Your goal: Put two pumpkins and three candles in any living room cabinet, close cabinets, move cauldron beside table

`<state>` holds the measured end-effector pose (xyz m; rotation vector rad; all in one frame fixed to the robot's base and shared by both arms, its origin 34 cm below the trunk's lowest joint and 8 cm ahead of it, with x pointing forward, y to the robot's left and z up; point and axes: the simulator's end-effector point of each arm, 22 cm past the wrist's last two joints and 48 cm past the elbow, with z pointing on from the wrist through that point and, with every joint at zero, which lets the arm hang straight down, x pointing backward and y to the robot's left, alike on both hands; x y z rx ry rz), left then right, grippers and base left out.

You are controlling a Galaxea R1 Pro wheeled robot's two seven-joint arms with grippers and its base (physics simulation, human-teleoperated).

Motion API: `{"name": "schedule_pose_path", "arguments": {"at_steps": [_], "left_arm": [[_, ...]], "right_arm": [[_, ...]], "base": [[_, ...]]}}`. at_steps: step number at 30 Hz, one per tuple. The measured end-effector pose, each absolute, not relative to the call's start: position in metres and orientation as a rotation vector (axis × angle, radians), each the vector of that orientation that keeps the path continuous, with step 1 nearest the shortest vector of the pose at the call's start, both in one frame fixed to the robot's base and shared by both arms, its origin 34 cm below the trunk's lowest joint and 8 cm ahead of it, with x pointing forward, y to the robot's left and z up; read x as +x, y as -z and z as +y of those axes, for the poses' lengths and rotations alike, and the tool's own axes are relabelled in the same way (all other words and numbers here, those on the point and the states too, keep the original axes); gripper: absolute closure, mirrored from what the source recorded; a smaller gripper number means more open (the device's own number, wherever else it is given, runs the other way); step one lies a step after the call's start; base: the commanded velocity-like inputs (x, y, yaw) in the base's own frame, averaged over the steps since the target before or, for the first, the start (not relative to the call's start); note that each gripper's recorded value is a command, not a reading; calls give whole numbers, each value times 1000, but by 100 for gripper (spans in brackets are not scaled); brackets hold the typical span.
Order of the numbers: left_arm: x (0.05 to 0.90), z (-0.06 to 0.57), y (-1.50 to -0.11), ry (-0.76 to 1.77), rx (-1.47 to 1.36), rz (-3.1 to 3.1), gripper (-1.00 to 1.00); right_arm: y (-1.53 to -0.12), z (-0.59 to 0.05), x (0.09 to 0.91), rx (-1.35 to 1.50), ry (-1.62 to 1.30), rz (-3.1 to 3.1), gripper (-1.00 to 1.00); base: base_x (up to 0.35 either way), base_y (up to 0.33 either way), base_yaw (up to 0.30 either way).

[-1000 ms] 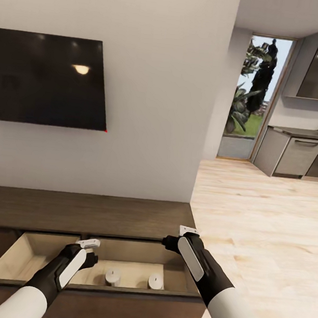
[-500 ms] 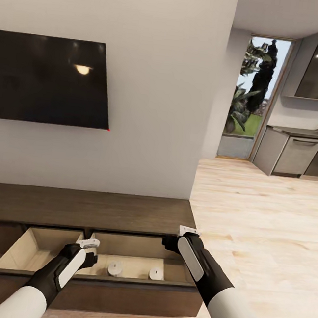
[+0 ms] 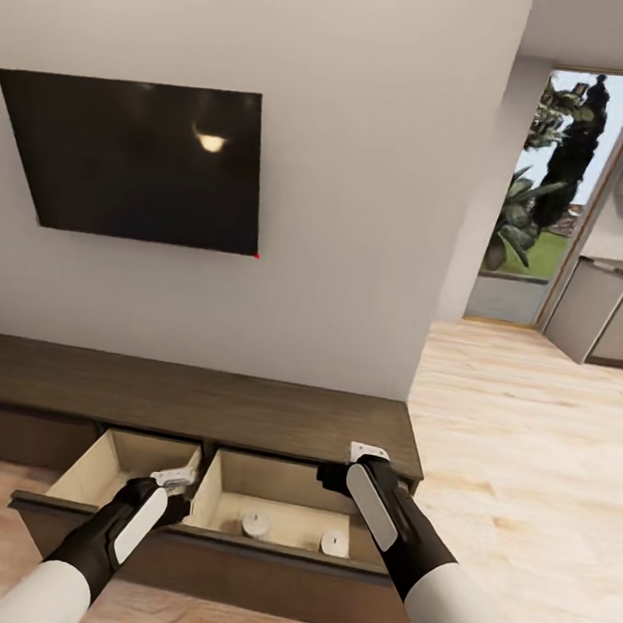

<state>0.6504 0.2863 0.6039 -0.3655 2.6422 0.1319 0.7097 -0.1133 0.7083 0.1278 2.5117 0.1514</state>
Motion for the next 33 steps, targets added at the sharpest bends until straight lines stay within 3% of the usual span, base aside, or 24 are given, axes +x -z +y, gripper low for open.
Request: {"name": "schedule_pose_path", "arguments": {"at_steps": [17,33], "left_arm": [[634,291,-594,-154,-381,2693,-100],[589,312,-569,-236,-457,2780,-100]], "right_arm": [[-704,-118,703,112,-129,2544,-100],[-661,-122,646,174,-121,2619,-100]], "base": [[0,0,292],[0,0,292]]}}
